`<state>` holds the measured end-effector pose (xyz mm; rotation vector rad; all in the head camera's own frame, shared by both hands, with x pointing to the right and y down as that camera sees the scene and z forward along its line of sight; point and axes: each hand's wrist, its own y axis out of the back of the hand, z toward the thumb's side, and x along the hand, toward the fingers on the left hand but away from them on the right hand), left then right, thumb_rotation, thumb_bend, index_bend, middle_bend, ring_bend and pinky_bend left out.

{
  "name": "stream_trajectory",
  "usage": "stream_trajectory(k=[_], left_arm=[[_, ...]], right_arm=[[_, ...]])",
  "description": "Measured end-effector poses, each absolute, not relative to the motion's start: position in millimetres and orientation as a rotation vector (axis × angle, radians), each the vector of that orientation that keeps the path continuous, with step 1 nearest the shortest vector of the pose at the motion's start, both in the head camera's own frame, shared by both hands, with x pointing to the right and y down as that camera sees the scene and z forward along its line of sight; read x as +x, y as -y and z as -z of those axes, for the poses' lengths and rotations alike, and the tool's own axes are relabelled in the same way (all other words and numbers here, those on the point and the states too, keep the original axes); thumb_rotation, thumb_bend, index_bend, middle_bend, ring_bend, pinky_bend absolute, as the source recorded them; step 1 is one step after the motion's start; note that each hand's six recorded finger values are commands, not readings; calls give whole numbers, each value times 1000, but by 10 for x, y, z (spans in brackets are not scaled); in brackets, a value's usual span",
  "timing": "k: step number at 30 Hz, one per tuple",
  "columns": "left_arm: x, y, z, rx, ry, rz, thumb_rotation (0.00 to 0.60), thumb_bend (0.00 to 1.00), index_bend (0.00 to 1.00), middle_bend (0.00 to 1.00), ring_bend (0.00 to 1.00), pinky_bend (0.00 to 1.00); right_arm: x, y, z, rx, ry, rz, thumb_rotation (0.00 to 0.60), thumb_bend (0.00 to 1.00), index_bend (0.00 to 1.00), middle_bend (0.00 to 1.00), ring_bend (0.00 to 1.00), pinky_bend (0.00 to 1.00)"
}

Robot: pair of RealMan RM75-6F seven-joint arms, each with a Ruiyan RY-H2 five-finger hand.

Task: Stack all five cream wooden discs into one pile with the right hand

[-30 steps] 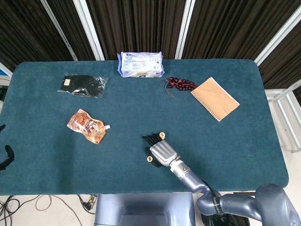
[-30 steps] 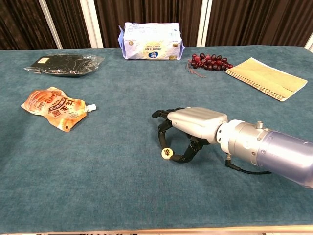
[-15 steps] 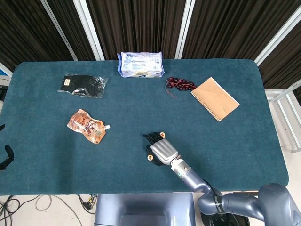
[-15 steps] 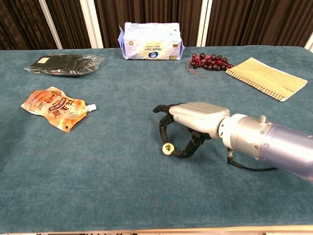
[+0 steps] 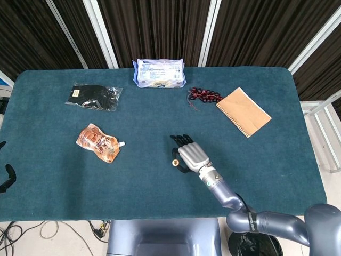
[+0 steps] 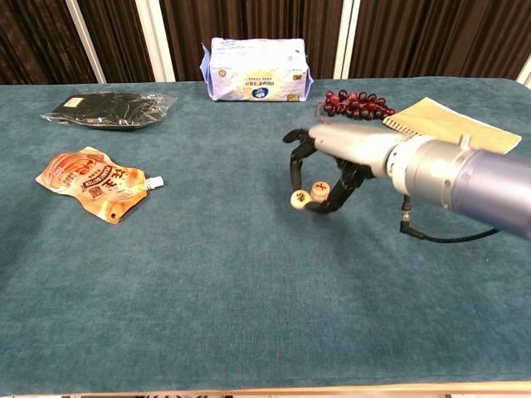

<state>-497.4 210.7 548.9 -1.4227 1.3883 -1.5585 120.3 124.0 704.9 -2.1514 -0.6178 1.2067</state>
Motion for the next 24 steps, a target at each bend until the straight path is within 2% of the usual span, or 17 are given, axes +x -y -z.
stream_trajectory(k=[12,24], left_arm=[[-4975,-2109,-5493,-1421,-1387,1560,600,624,153,0,0,0],[-4973,-2109,-5495,-1423,-1387,1561,600,624,153,0,0,0]], right_arm=[[1431,-956,-7130,-2102,643,-1322,600,406,536,0,0,0],[1528,-943,-7198,-2085,631,-1366,600,407,536,0,0,0]])
